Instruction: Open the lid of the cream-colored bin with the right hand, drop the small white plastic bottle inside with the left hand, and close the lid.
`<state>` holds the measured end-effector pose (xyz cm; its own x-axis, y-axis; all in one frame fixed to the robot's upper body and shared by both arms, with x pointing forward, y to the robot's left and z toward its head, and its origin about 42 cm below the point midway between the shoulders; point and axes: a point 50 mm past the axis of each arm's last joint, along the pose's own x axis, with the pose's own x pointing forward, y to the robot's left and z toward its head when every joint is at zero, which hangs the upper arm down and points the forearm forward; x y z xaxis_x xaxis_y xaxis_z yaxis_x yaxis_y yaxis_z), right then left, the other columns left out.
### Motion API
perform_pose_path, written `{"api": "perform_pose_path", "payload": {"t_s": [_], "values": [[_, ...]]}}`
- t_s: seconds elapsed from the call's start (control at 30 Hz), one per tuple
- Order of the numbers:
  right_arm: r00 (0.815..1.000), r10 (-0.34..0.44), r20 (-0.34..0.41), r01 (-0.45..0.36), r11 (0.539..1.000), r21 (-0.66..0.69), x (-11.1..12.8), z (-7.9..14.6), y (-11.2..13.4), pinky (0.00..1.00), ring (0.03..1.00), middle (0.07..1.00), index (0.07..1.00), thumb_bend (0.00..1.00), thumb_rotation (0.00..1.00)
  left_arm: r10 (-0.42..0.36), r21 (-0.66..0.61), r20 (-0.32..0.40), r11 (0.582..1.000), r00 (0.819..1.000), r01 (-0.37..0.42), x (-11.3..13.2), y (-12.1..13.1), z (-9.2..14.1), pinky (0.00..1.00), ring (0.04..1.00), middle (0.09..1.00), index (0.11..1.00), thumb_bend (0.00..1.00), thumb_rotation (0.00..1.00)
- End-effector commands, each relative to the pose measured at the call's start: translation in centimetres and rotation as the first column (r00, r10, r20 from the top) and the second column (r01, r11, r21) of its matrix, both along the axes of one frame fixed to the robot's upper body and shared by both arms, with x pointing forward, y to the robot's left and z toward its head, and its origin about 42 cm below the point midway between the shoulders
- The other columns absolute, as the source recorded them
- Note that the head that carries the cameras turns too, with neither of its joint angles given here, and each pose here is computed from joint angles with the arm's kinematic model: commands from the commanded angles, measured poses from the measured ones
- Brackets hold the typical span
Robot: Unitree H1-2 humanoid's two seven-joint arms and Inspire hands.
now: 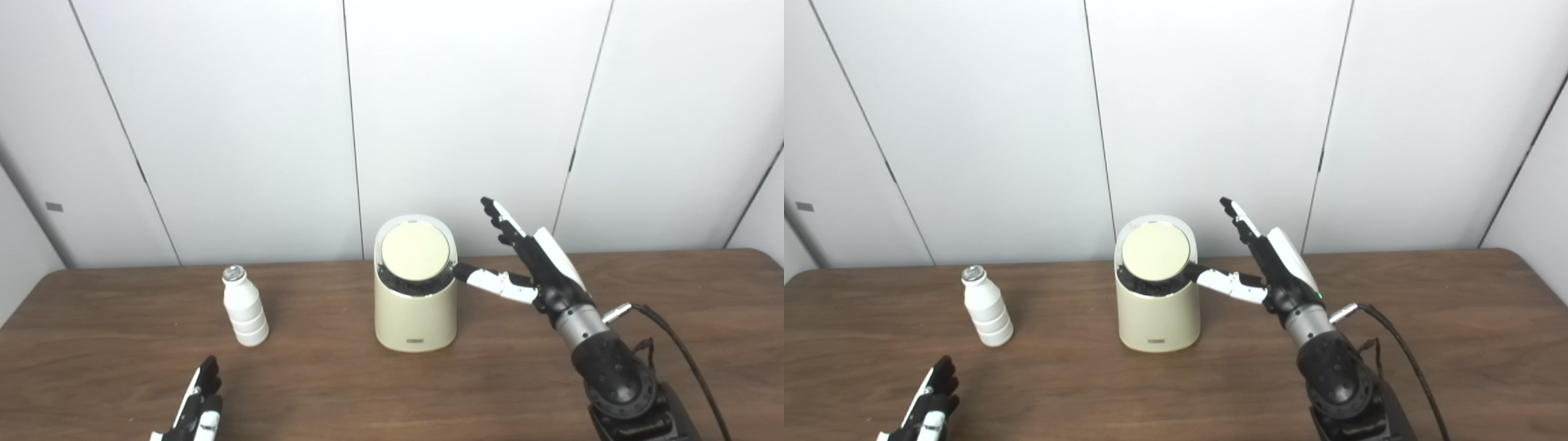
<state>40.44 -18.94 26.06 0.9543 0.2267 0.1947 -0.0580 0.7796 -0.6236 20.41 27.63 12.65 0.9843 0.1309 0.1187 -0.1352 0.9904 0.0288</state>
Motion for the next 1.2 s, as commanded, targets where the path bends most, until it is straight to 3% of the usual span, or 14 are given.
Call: {"api": "perform_pose_path", "payload": {"t_s": [0.0, 0.3, 0.5, 1.17], "values": [[0.994, 0.026, 0.106, -0.025, 1.000, -0.012, 1.3, 3.1, 1.4, 0.93, 0.970, 0.972, 0.983, 0.87, 0.65, 0.013, -0.016, -0.001, 1.000, 1.000, -0.013, -1.3, -0.6, -0.3, 1.00, 1.000, 1.000, 1.000, 0.35, 0.81], [0.989, 0.026, 0.148, -0.006, 0.991, -0.137, 5.5, 4.4, 3.2, 0.85, 0.929, 0.948, 0.958, 0.93, 0.53, 0.014, 0.004, -0.003, 1.000, 1.000, -0.014, -1.2, -1.1, -0.4, 1.00, 1.000, 1.000, 1.000, 0.34, 0.84], [0.989, 0.033, 0.147, -0.007, 0.985, -0.172, 7.0, 5.0, 4.3, 0.88, 0.941, 0.955, 0.960, 0.92, 0.46, -0.001, -0.006, 0.000, 1.000, 1.000, 0.001, -1.3, -1.6, -0.3, 1.00, 1.000, 1.000, 1.000, 0.29, 0.87], [0.987, 0.073, 0.141, -0.031, 0.959, -0.282, 8.3, 4.7, 5.2, 0.92, 0.963, 0.954, 0.963, 0.95, 0.41, -0.018, -0.012, 0.018, 1.000, 1.000, 0.018, -1.6, -2.6, -0.2, 1.00, 1.000, 1.000, 1.000, 0.22, 0.91]]}}
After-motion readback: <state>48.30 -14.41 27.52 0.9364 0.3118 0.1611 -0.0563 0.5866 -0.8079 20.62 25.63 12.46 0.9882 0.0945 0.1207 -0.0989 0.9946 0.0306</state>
